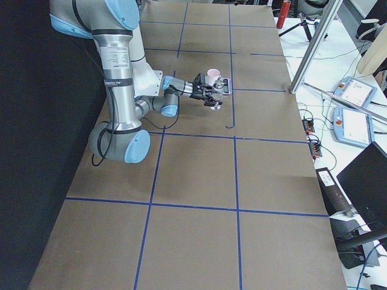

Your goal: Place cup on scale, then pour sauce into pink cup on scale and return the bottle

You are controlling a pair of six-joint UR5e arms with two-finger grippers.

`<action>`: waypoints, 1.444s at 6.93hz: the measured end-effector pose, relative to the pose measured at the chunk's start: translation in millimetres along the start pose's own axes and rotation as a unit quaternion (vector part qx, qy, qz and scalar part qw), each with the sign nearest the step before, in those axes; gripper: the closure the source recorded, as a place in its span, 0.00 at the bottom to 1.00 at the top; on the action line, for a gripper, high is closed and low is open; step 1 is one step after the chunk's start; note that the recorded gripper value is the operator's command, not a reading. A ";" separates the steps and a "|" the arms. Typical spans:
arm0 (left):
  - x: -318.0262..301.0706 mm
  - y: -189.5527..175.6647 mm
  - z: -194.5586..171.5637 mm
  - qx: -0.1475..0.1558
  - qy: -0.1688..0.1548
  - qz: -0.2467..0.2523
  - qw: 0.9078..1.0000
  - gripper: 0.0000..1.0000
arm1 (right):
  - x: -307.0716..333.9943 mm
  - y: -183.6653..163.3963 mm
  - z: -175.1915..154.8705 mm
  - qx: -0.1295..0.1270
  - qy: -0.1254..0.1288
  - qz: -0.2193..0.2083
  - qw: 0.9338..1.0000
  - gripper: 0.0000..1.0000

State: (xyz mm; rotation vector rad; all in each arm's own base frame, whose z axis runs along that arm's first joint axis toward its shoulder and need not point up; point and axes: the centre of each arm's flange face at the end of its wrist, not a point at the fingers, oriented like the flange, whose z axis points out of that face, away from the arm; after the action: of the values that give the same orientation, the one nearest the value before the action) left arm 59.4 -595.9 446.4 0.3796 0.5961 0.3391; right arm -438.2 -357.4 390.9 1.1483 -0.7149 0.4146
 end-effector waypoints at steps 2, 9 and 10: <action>2.1 -1.2 -3.3 0.004 0.000 0.002 1.000 0.00 | 51.2 9.5 4.7 0.003 0.033 0.021 0.999 1.00; 3.8 -5.5 -6.1 0.007 0.000 0.004 1.000 0.00 | 93.0 49.4 26.9 0.021 0.078 0.037 0.996 1.00; 3.8 -5.8 -5.8 0.007 0.000 0.004 1.000 0.00 | 92.6 49.6 27.0 0.021 0.078 0.043 0.996 0.90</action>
State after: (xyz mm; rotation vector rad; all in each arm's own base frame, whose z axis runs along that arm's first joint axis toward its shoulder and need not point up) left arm 60.1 -597.9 437.7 0.3945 0.5974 0.3423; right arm -411.9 -369.3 495.4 1.1137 -0.6227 0.5875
